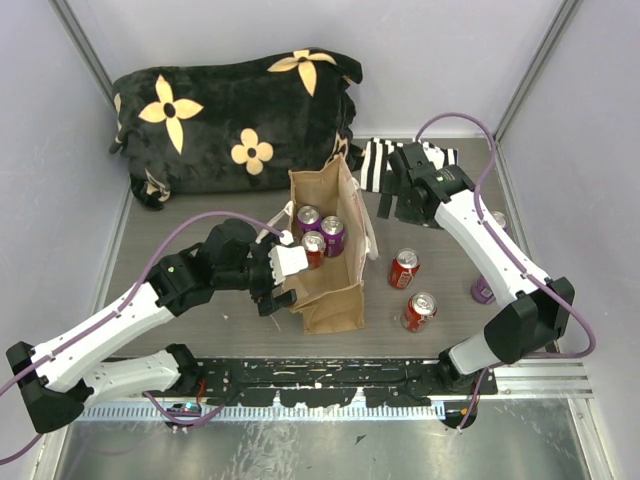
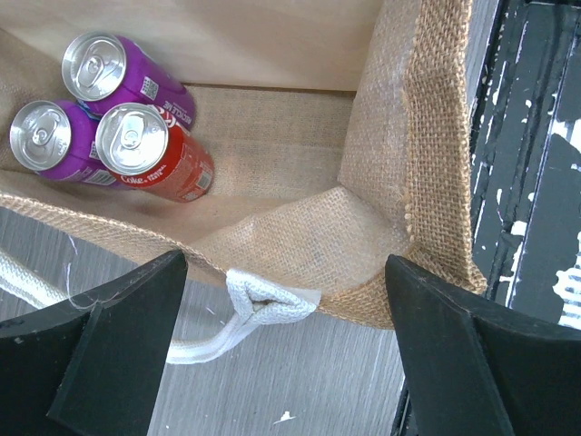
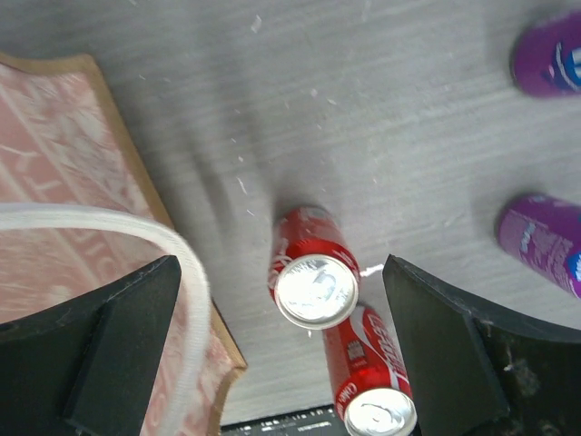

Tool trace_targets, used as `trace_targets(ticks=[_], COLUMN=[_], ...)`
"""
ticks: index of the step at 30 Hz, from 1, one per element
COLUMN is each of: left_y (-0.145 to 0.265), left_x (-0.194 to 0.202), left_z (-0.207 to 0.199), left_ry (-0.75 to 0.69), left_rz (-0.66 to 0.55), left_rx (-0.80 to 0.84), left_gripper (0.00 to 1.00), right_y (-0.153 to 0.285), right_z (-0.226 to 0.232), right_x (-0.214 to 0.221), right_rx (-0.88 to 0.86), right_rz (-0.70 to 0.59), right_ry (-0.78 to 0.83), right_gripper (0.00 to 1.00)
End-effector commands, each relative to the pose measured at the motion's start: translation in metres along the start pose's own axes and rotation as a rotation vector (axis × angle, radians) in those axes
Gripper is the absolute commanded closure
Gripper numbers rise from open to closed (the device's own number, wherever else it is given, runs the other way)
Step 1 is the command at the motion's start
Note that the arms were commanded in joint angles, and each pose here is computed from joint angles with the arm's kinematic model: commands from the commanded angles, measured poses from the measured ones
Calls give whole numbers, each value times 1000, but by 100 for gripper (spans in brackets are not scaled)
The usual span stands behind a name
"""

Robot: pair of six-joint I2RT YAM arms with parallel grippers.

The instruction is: Place the beverage into the canvas bag

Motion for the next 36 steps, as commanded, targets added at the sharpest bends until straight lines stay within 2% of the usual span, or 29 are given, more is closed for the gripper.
trace_targets(ticks=[1,12,23,29,31,33,35,36], left_y=[-3,-4,-3,-3,-2,-2,-2,-3], left_x=[7,7,8,7,7,7,8,8], left_z=[-5,-6,-6,-7,-6,-6,-6,-6], left_ry=[-22,-23,-21,-25,-26,-29,-30,-30], left_rz=[10,11,12,12,11,13,15,16], left_rx=[29,37,41,42,38,39,40,40], left_gripper=[2,2,2,2,2,2,2,2], right_y=[9,-27,-57,-67,-67,-65,-62,-59], right_z=[-16,-14,-17,-19,-19,-20,-21,-21], right_x=[14,57,77,83,83,81,78,74], right_rx=[-12,-37,-36,-33,-33,-35,-34,-37], right_rz=[42,203,279,306,305,302,295,285], right_ry=[-49,-26,-22,-26,-30,-36,-42,-44], right_gripper=[0,5,6,12,22,42,69,79])
Point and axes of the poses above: each gripper's point midway between its finger pads, its own y axis back along the fingers, its own z axis along the line the jaws close on, x = y × z, the point moved 10 cm from there along y, back along the fingers, and after that the axes turned 5 degrees about y, right-handed, at the moved point
